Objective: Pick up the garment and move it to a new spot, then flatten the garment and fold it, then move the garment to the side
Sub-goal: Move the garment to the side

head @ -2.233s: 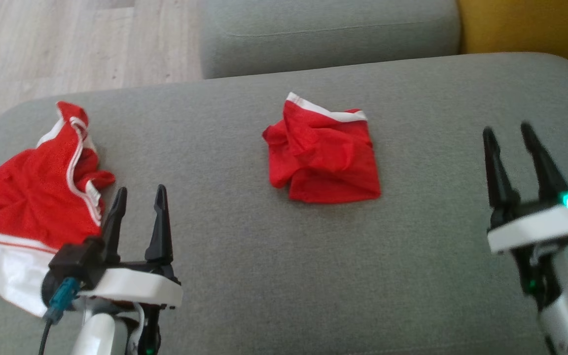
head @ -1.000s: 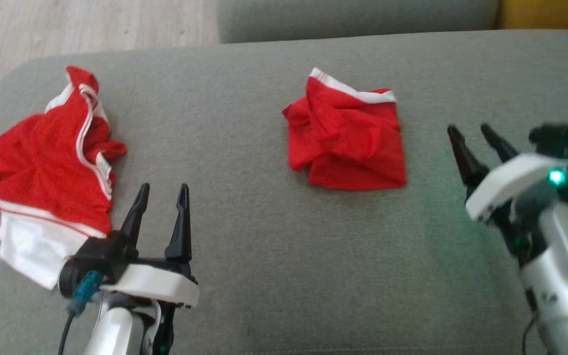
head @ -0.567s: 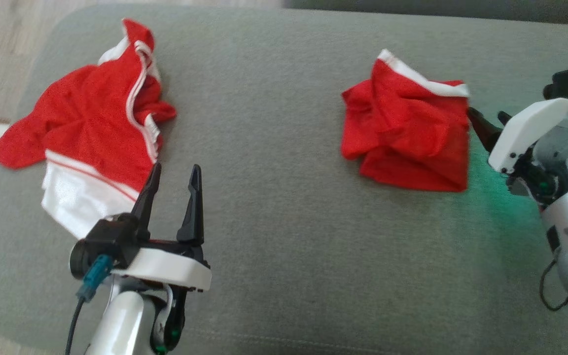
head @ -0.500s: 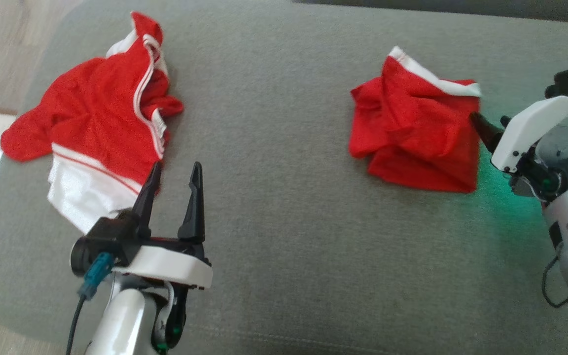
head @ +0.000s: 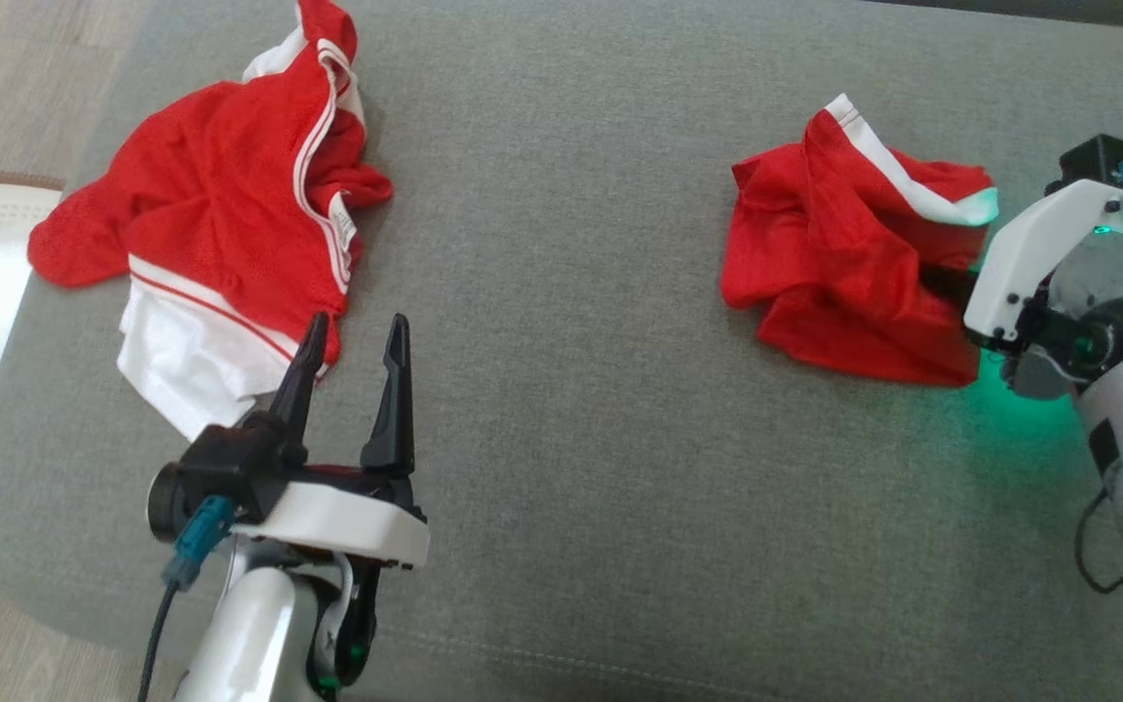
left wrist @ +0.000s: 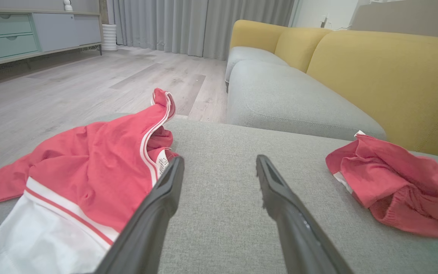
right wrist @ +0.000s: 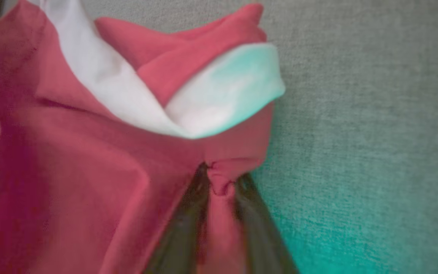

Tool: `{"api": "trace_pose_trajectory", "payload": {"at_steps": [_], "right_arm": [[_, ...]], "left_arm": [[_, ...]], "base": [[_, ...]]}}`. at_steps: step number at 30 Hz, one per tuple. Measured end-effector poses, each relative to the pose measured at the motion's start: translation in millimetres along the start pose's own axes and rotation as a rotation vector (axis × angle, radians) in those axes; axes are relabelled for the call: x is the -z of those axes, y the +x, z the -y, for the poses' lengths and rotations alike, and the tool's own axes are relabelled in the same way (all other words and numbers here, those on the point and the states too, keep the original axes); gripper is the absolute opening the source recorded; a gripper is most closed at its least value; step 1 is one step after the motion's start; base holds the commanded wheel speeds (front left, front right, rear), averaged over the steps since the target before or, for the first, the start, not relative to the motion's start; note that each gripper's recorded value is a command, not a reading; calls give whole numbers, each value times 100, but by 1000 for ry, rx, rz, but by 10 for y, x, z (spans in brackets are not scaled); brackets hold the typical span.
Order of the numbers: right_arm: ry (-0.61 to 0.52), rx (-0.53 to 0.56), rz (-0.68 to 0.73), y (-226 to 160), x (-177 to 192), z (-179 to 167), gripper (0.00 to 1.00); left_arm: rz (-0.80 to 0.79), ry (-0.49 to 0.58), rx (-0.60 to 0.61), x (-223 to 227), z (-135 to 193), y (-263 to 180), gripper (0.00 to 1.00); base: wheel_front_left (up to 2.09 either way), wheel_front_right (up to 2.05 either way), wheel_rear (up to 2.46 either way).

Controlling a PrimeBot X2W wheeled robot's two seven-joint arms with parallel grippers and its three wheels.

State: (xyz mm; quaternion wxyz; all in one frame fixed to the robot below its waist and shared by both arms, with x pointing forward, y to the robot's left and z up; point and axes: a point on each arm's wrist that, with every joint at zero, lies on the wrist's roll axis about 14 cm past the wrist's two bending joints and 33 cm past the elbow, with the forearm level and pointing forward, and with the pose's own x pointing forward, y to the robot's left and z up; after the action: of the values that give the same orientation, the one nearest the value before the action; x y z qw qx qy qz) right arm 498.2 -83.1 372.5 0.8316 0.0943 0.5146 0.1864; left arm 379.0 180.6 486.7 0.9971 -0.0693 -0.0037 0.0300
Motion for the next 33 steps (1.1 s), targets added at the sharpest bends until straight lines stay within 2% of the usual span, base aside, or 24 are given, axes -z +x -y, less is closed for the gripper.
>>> {"api": "trace_pose_trajectory", "payload": {"at_steps": [7, 13, 33], "right_arm": [[1, 17, 134, -109, -50, 86, 0], [9, 57, 219, -377, -80, 242, 0], [199, 247, 400, -1487, 430, 1208, 0]], "left_arm": [[13, -10, 38, -31, 122, 42, 100], [28, -27, 139, -73, 399, 81, 100], [-22, -81, 691, 97, 2148, 24, 100]], "base": [[0, 0, 0], [0, 0, 0], [0, 0, 0]]}}
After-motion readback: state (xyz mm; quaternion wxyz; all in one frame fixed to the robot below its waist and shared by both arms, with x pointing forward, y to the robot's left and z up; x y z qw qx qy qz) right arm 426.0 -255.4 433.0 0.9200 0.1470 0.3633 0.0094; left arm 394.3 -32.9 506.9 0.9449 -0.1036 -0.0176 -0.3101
